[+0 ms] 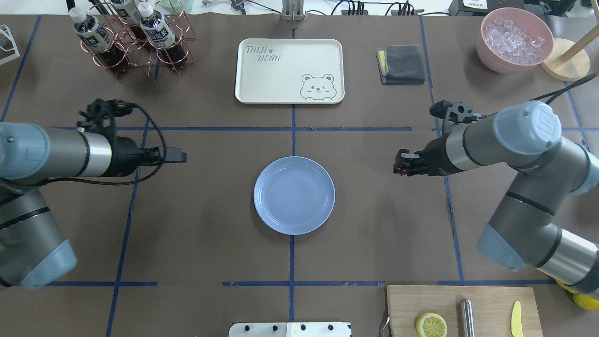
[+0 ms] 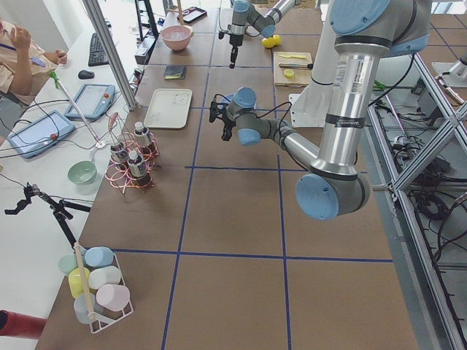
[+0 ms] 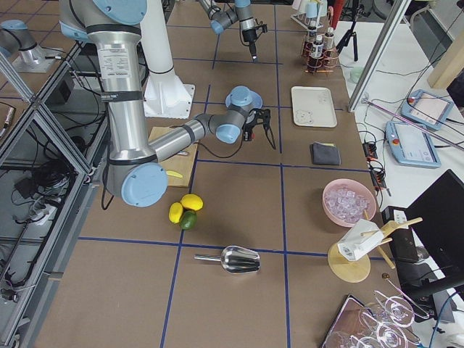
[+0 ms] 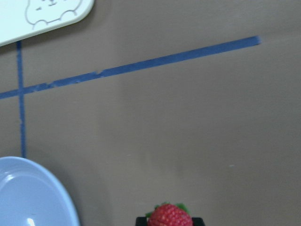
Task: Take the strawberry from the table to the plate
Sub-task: 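Carry the red strawberry with the right gripper over the plate while the left arm retracts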
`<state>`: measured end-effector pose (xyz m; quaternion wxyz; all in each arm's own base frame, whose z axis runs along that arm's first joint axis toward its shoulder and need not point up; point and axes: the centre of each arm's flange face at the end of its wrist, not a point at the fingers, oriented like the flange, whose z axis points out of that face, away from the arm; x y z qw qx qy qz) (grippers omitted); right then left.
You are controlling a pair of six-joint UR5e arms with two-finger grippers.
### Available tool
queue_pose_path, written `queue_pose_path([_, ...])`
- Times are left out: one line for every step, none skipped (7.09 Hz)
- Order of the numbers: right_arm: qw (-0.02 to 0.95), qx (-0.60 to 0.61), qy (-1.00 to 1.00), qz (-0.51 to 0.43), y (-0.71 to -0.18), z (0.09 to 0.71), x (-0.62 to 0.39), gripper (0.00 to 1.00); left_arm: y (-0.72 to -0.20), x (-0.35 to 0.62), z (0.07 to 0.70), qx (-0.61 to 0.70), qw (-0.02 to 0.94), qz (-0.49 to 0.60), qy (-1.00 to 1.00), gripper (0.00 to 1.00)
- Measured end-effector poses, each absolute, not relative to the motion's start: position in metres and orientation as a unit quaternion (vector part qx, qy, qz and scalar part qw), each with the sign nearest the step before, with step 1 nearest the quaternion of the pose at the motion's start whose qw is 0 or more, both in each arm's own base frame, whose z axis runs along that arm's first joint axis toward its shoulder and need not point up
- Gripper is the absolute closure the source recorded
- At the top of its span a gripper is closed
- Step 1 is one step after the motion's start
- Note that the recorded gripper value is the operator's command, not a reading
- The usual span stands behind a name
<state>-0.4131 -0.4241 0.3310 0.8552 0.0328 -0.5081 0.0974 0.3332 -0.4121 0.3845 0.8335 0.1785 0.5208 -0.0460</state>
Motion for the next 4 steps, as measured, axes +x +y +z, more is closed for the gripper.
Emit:
queue_pose_path([0.857,0.028,-0.500,0.117,-0.413,0.285,-0.456,1.00,-0.403,0.287,0.410,0.207,0.846,-0.019,0.491,0.00])
queue_pose_path([0.863,0.029,-0.488,0.128,-0.399,0.246,-0.491,1.00,-0.398,0.243,0.434,0.231,0.855,0.001,0.465,0.00])
queue_pose_path([0.868,0.029,-0.477,0.134,-0.392,0.218,-0.517,1.00,-0.394,0.206,0.456,0.240,0.860,0.015,0.449,0.00])
queue_pose_path([0.872,0.023,-0.467,0.142,-0.393,0.203,-0.541,1.00,-0.387,0.180,0.474,0.234,0.864,0.018,0.445,0.00])
